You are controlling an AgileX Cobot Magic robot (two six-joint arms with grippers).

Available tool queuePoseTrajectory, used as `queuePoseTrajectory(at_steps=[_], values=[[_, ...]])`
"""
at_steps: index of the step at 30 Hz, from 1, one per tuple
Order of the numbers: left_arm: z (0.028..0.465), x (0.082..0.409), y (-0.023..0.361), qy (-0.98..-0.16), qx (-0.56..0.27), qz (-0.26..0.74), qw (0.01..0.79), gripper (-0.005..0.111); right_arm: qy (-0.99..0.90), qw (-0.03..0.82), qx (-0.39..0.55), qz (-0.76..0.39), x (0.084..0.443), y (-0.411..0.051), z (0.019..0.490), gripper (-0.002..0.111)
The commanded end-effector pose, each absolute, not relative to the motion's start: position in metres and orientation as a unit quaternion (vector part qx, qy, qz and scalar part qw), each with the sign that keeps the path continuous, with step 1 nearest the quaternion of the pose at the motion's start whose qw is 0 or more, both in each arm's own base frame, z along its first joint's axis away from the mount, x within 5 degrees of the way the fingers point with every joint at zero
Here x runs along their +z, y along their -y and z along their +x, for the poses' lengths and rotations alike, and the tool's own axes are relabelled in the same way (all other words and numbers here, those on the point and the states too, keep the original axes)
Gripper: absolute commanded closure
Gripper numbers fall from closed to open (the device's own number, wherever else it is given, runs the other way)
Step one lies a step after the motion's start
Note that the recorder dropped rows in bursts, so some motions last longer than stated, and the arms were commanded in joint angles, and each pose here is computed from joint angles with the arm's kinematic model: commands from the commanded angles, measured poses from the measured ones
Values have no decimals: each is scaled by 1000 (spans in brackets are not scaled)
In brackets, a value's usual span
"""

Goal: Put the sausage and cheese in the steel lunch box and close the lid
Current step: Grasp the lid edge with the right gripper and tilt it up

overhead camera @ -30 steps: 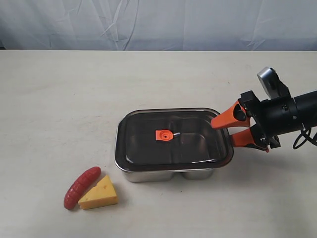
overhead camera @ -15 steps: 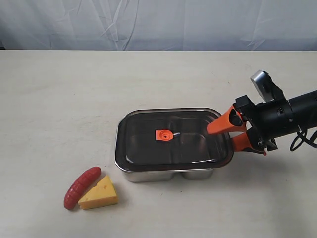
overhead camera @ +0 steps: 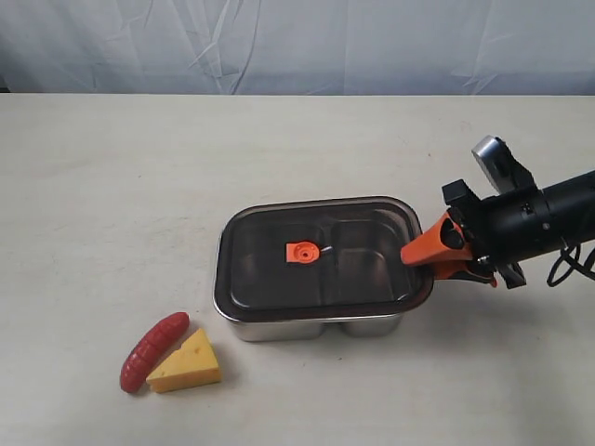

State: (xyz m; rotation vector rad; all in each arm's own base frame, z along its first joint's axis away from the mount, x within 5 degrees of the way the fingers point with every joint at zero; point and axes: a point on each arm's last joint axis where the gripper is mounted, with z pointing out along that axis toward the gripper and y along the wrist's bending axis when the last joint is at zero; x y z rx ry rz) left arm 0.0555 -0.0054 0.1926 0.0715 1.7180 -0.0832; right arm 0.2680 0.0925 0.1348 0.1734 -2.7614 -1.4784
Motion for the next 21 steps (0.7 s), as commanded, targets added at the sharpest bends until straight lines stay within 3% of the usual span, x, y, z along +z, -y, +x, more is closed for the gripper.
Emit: queuePoseTrajectory(at_steps=[1, 3, 21], values=[[55, 192, 6, -756, -39, 33, 653, 107, 881, 17, -470, 49, 134, -92, 266, 102], [55, 192, 6, -756, -39, 33, 653, 107, 881, 20, -471, 46, 134, -92, 266, 109], [55, 192, 6, -756, -39, 33, 653, 107, 876, -9, -476, 75, 158, -92, 262, 109]])
